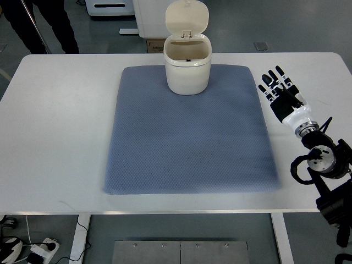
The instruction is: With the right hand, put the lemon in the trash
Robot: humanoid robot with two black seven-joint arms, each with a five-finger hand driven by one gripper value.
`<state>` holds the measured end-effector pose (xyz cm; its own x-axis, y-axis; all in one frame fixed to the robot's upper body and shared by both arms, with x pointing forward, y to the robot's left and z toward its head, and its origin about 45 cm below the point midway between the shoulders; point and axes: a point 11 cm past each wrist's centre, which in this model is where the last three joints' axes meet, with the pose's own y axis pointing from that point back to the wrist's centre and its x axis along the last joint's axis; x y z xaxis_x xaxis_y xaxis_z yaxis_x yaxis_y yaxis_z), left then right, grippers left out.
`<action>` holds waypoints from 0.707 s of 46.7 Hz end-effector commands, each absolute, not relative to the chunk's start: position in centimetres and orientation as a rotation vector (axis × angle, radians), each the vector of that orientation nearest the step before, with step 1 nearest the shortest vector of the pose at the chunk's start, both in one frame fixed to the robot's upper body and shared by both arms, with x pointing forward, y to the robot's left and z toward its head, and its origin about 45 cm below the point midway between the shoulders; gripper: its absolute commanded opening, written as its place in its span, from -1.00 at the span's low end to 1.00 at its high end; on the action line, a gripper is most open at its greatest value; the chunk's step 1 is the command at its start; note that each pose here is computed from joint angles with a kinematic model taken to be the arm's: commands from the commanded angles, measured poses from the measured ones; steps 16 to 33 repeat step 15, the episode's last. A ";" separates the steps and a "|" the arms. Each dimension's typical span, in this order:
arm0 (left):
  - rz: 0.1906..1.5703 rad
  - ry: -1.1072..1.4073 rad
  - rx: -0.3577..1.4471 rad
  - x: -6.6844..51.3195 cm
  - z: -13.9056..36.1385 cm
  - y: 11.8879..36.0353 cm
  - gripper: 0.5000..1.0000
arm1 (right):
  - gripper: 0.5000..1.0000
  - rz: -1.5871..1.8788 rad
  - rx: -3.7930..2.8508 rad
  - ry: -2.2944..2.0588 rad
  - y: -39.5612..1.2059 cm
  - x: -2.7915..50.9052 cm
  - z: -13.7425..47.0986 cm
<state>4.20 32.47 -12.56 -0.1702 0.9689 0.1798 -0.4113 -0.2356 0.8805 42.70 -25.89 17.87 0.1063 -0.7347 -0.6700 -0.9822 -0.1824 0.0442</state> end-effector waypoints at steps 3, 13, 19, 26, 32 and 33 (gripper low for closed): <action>1.637 0.848 0.953 4.3 -12.6 32.5 1.00 | 1.00 0.803 -1.918 1.624 -25.0 42.5 18.5; 1.637 0.848 0.953 4.3 -12.6 32.5 1.00 | 1.00 0.738 -1.813 1.628 -25.8 42.6 19.1; 1.637 0.848 0.953 4.3 -12.6 32.5 1.00 | 1.00 0.728 -1.802 1.630 -26.0 42.6 19.2; 1.637 0.848 0.953 4.3 -12.6 32.5 1.00 | 1.00 0.728 -1.802 1.630 -26.0 42.6 19.2; 1.637 0.848 0.953 4.3 -12.6 32.5 1.00 | 1.00 0.728 -1.802 1.630 -26.0 42.6 19.2; 1.637 0.848 0.953 4.3 -12.6 32.5 1.00 | 1.00 0.728 -1.802 1.630 -26.0 42.6 19.2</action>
